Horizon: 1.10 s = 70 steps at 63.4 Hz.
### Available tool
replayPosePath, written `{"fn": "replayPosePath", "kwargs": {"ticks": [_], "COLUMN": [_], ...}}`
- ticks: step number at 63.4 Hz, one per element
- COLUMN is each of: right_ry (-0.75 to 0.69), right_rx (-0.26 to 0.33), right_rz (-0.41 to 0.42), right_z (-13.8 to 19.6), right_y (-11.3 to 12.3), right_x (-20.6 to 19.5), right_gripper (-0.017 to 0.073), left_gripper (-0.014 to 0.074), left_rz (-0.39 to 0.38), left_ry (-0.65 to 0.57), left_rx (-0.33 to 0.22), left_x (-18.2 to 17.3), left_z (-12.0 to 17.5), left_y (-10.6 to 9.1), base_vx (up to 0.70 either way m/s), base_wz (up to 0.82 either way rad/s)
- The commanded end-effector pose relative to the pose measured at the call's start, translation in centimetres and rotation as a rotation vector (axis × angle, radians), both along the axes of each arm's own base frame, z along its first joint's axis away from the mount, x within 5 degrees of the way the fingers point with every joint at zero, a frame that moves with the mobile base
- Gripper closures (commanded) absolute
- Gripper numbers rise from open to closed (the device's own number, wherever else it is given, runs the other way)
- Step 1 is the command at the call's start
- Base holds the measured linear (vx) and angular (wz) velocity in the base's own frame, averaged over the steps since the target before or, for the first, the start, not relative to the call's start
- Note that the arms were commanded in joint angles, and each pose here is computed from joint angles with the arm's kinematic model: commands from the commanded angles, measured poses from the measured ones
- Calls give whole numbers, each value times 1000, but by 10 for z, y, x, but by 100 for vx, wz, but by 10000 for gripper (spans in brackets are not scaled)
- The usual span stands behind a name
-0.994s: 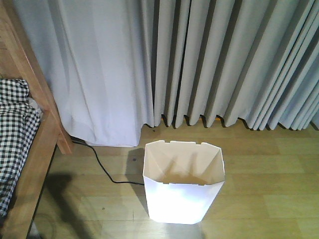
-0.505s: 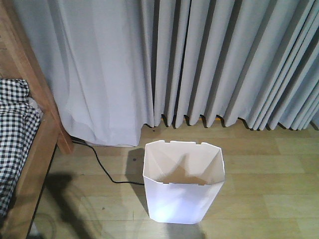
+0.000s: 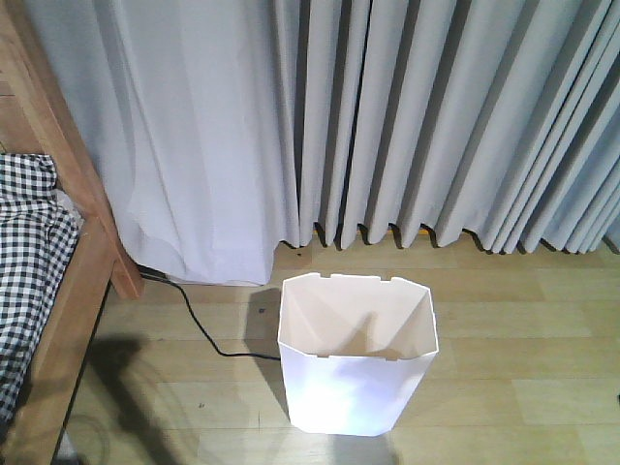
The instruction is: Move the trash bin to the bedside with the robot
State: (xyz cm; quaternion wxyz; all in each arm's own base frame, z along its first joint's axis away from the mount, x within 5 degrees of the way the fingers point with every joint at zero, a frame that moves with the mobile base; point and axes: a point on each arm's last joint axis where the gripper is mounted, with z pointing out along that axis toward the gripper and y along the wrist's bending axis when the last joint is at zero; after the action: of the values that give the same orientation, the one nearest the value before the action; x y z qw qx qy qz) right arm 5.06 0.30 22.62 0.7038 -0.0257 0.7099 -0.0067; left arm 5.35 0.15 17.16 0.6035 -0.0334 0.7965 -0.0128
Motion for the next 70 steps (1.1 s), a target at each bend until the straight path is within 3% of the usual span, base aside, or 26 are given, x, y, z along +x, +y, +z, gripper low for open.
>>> {"fn": "replayPosePath", "kwargs": {"ticks": [1, 9, 18, 32, 70], "right_ry": [-119, -136, -95, -96, -86], "right_rx": [42, 49, 32, 72, 68], "right_rz": [11, 58, 41, -44, -44], "right_z": [2, -20, -22, -22, -23], "right_y": [-1, 2, 1, -4, -4], "right_x": [0, 5, 5, 5, 5], "right_gripper": [568, 568, 568, 568, 568], "left_gripper": [600, 600, 600, 600, 600], "left_rz": [-2, -2, -2, -2, -2], "left_ry": [-52, -52, -52, -52, -52], "left_rx": [-6, -6, -6, -6, -6], "left_x": [3, 3, 3, 3, 3], "left_z": [4, 4, 4, 4, 4], "left_y": [0, 0, 0, 0, 0], "base_vx": [0, 0, 0, 0, 0], "base_wz": [0, 0, 0, 0, 0]}}
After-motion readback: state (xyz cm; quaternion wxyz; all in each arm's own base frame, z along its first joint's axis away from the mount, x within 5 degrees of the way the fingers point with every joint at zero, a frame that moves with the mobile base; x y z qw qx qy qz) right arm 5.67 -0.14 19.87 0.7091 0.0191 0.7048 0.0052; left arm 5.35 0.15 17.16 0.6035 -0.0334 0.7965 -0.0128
